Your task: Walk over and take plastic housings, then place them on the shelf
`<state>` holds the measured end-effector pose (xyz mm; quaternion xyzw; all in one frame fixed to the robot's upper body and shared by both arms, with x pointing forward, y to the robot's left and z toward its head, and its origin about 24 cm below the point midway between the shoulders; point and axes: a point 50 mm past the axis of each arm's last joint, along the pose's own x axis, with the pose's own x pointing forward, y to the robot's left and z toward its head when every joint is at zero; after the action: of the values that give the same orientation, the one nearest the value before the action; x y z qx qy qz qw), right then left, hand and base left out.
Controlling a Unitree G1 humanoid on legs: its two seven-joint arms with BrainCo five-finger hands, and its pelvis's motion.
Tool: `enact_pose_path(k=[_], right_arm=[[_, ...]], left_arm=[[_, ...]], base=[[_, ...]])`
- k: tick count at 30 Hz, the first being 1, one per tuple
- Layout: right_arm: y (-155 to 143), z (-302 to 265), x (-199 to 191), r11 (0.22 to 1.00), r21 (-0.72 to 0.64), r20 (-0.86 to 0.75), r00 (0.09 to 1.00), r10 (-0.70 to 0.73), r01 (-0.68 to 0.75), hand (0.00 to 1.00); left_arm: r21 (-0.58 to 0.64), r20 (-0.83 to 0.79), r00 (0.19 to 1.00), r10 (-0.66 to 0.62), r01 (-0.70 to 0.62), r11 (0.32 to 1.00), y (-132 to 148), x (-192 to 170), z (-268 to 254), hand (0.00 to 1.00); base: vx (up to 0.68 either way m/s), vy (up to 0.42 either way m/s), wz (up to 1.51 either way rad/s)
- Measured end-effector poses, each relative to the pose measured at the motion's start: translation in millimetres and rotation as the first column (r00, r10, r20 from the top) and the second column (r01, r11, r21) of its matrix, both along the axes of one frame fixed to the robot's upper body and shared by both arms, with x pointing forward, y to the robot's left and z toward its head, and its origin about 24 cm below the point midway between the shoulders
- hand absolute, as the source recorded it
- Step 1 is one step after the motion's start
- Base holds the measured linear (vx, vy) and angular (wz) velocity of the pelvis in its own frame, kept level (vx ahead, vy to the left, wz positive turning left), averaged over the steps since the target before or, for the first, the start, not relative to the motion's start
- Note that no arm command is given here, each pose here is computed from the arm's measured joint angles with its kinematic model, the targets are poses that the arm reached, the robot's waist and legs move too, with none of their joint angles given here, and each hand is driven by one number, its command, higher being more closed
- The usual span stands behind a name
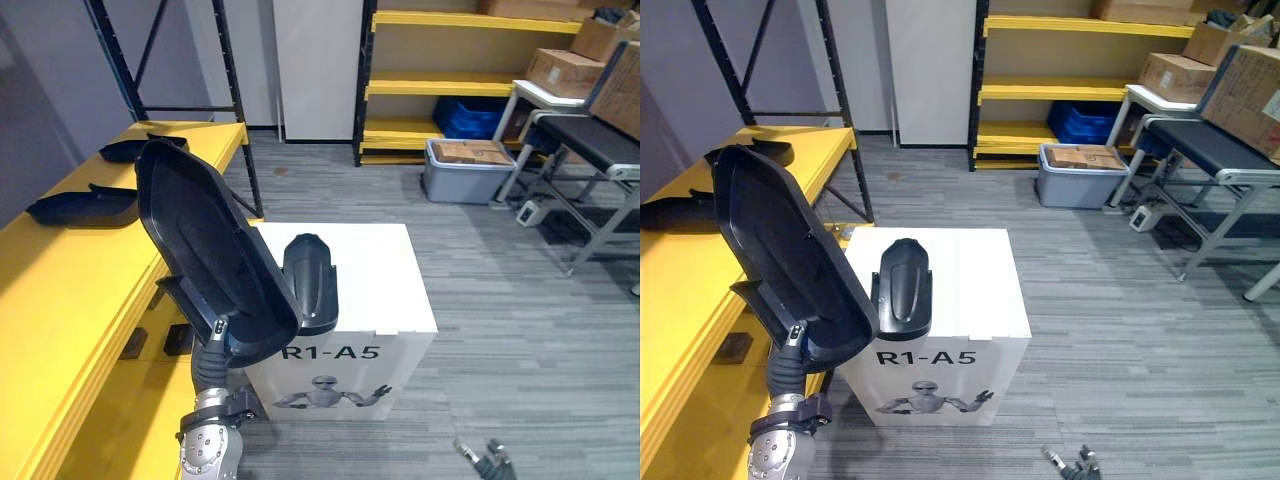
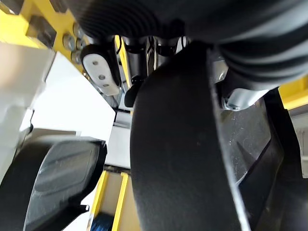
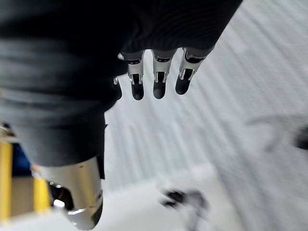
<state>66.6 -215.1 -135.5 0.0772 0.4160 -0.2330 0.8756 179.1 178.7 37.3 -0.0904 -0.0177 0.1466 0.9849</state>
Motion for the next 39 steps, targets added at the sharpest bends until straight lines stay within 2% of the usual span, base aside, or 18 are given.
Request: enact_pose_path(k=[4, 8, 14, 19, 23, 28, 30, 33, 39], right_arm=[[17.4, -7.2, 6.9, 0.996, 0.041, -0.027, 0.996, 0.082, -0.081, 0.00], [14.7, -3.0, 30.1, 0.995, 0.021, 0.018, 0.995, 0.097, -0.098, 0.00], [3.8, -4.4, 43.7, 0.989, -0.023, -0.012, 0.989, 0.144, -0.145, 0.00], [4.3, -3.1, 58.7, 0.980, -0.044, -0.019, 0.981, 0.192, -0.193, 0.00], [5.7, -8.7, 47.3, 0.975, -0.036, -0.075, 0.974, 0.215, -0.218, 0.00], [7.5, -7.6, 35.0, 0.978, -0.035, -0.069, 0.977, 0.202, -0.205, 0.00], [20.9, -11.2, 23.7, 0.983, 0.007, -0.079, 0.980, 0.185, -0.186, 0.00], [10.8, -10.2, 19.5, 0.983, -0.007, -0.087, 0.980, 0.180, -0.181, 0.00], [19.4, -10.4, 20.8, 0.984, 0.013, -0.074, 0.982, 0.176, -0.175, 0.00]], left_arm=[[-0.004, 0.030, 1.000, -0.002, 0.002, 1.000, -1.5, 1.9, 6.4, 1.00], [-0.018, 0.086, 0.996, 0.004, -0.002, 1.000, -5.2, 7.6, 17.8, 1.00], [-0.033, 0.115, 0.990, -0.085, 0.089, 0.995, -26.1, 23.0, 19.3, 1.00], [-0.034, 0.060, 0.981, -0.184, 0.186, 0.982, -45.3, 31.4, 7.3, 1.00], [0.027, 0.073, 0.961, -0.266, 0.265, 0.964, -61.1, 47.2, 10.6, 1.00], [0.042, 0.072, 0.964, -0.256, 0.253, 0.967, -64.8, 54.6, 11.7, 1.00], [0.056, 0.090, 0.962, -0.257, 0.253, 0.966, -65.9, 54.6, 15.8, 1.00], [0.032, 0.086, 0.961, -0.263, 0.261, 0.965, -75.3, 52.5, 14.6, 1.00], [0.107, 0.096, 0.952, -0.290, 0.280, 0.954, -83.6, 54.0, 19.9, 1.00]], base=[[0.02, -0.055, 1.08], [0.04, -0.007, 1.85], [0.23, 0.060, 1.87], [0.17, 0.130, 0.60], [0.21, 0.029, 0.88], [0.22, -0.142, 0.90], [0.16, -0.294, 0.85], [0.15, -0.230, 0.33], [0.12, -0.076, 0.14]])
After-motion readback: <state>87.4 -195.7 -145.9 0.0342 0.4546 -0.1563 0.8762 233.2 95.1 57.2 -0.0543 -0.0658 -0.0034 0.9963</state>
